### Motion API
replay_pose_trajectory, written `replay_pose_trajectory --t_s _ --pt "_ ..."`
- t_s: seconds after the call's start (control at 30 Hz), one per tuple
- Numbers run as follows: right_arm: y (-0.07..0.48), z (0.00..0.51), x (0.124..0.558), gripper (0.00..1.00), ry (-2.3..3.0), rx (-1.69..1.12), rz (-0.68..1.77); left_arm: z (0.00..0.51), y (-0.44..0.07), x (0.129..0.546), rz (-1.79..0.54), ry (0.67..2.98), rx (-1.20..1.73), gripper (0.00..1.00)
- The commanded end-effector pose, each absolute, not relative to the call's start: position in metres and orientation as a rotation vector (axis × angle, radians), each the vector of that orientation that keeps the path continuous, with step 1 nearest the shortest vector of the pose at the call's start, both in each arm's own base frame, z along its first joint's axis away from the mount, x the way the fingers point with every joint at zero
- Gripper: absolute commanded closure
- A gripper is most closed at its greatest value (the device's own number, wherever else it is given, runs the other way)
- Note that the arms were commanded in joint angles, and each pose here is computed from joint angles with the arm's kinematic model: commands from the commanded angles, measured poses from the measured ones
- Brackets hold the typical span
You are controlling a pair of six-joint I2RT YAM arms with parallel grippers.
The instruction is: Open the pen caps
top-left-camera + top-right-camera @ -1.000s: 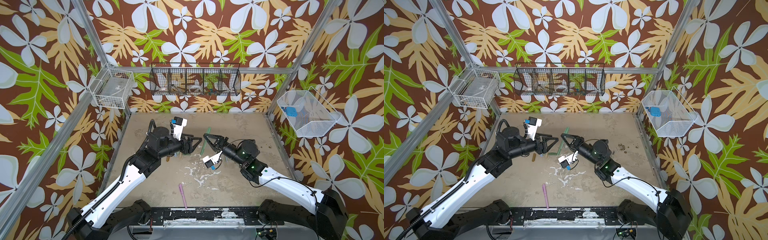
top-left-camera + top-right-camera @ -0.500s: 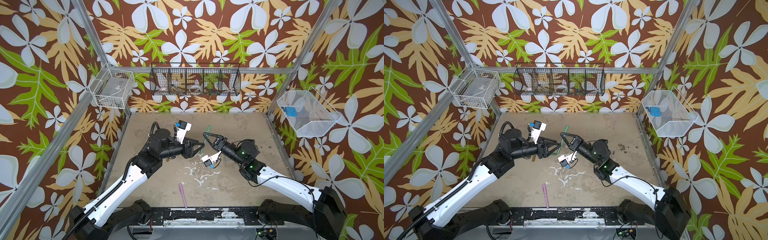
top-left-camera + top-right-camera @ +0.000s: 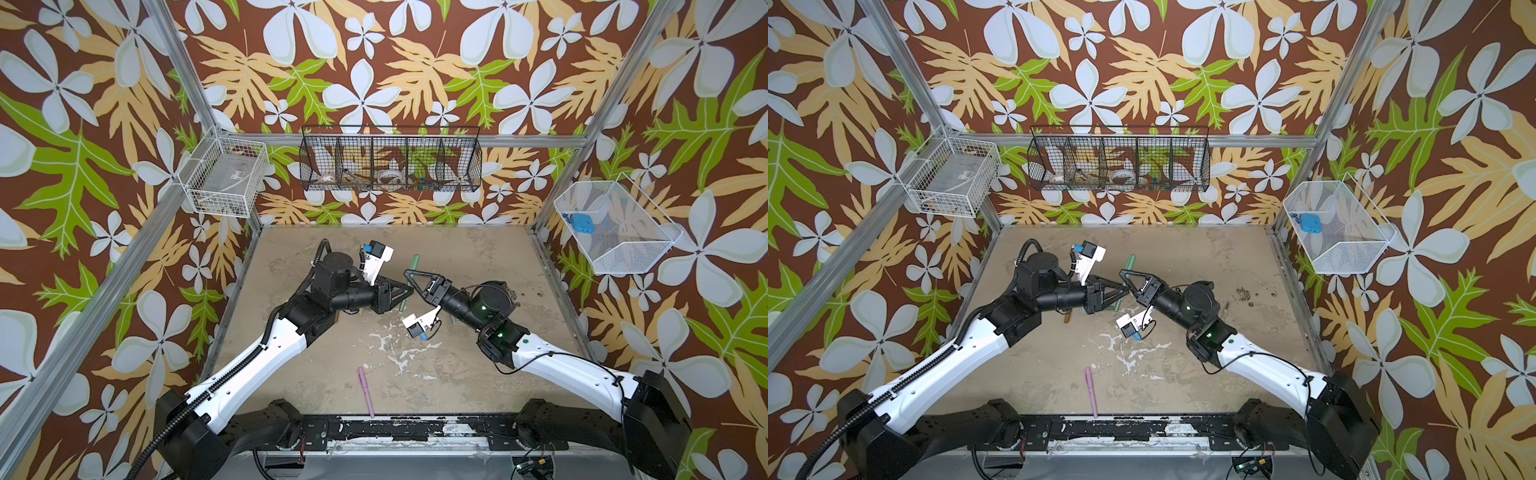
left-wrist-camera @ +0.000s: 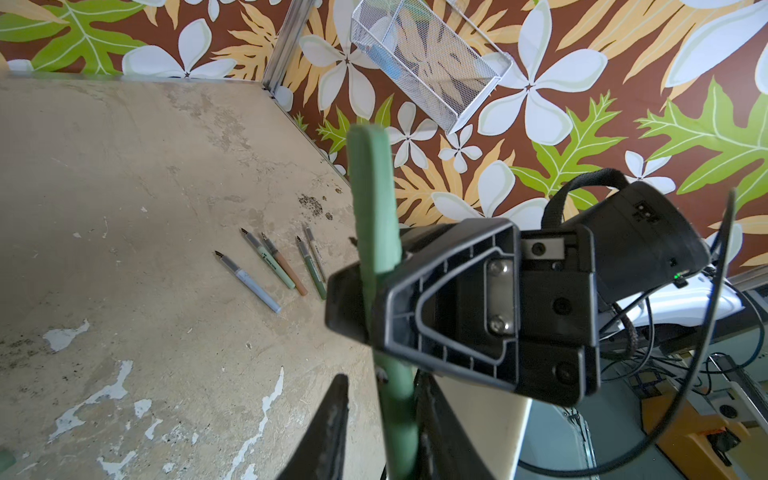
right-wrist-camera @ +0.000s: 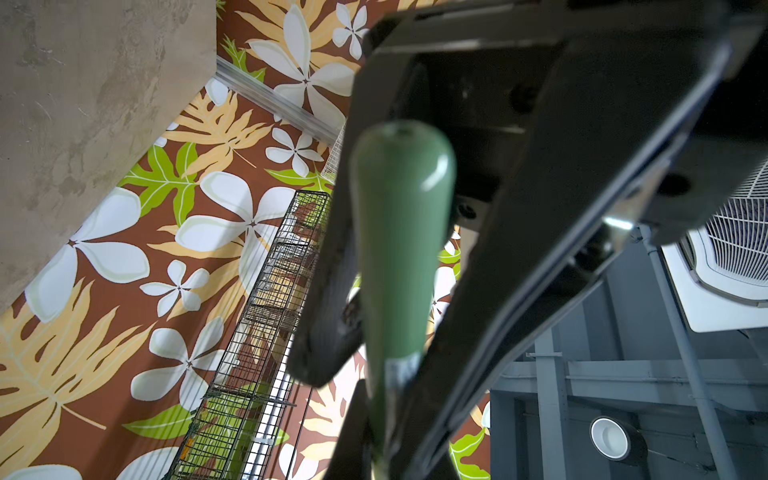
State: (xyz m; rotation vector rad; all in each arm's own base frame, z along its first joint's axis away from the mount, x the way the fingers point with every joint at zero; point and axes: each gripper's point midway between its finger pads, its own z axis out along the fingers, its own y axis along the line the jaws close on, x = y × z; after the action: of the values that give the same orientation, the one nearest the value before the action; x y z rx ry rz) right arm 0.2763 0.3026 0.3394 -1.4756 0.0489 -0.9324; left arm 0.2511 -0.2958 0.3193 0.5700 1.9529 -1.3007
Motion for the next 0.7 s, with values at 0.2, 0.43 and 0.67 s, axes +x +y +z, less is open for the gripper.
replay_pose_trajectory --t_s 0.2,0.43,0.67 --pt "0.301 0.354 0.275 0.59 0.093 -1.418 -0.902 0.327 -0.297 0.26 -1.293 1.905 0.536 1.0" --pt "0.275 0.368 0.274 0.45 0.469 -1.241 -0.606 0.36 -0.269 0.274 -1.16 1.739 0.378 1.0" --pt "0.264 0.38 0.271 0.48 0.977 -0.981 0.046 0.392 -0.245 0.274 -1.126 1.516 0.274 1.0"
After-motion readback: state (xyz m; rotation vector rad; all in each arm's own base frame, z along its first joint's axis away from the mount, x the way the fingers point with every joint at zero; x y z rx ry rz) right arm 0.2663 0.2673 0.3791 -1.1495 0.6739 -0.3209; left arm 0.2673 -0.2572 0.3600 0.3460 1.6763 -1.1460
